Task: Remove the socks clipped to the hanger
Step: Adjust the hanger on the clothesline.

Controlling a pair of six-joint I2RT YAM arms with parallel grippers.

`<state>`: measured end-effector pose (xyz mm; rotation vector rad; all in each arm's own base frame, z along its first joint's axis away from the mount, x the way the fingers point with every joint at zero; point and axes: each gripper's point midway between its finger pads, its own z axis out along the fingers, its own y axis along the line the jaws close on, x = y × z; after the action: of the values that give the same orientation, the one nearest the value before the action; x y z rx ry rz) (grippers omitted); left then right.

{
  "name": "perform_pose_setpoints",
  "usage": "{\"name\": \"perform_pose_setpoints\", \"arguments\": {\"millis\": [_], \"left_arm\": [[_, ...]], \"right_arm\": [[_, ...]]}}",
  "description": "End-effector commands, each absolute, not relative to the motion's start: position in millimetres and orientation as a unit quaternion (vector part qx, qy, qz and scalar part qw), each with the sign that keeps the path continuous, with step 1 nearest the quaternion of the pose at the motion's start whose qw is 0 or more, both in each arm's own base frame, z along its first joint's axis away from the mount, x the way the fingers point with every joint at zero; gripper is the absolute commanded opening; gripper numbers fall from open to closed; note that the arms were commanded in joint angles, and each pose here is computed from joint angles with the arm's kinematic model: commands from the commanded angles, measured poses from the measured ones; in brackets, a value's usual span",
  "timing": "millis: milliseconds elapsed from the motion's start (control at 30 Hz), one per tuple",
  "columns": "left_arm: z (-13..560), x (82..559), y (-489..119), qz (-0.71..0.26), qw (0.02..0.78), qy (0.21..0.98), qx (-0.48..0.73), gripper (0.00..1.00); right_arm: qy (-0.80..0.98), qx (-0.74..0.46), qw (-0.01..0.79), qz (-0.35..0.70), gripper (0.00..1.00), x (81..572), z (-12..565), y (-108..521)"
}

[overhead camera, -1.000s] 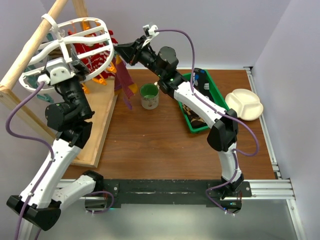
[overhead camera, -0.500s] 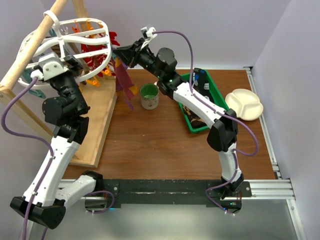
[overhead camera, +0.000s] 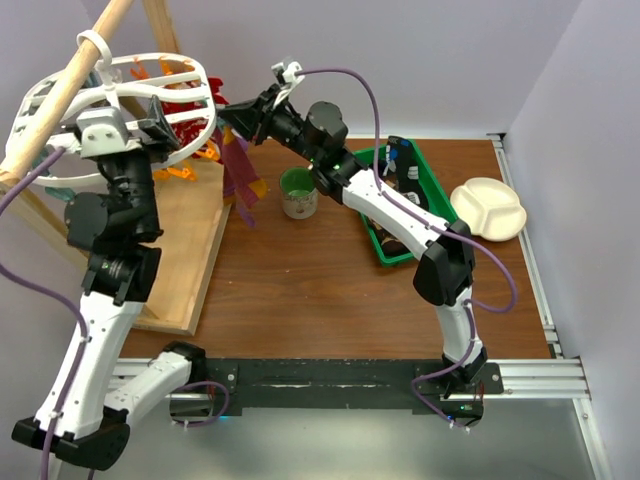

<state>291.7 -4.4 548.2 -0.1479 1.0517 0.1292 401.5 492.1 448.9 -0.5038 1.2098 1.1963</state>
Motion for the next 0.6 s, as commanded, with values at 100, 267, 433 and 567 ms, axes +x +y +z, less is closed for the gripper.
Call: {"name": "perform_pose_setpoints", "arguments": {"millis": [100,267,433,567], "left_arm": [[581,266,-31,-0.012,0.873,0.488,-0.003,0.76],[596,250,-53,-0.056,0.880,0.468,0.051,0.77],[587,240,-85,-0.118,0.861,0.479,0.123,0.77],[572,227,-103,-0.165,0.843,0.486,0.162,0.77]], "right_arm": [[0.451,-0.239,0.661,0.550,0.07,352,523,473],[0.447,-0.241,0.662,0.551,0.07,346,526,472],[0.449,-0.244,0.661,0.549,0.07,343,526,470],[0.449,-0.250,0.666,0.540,0.07,341,528,468]]}}
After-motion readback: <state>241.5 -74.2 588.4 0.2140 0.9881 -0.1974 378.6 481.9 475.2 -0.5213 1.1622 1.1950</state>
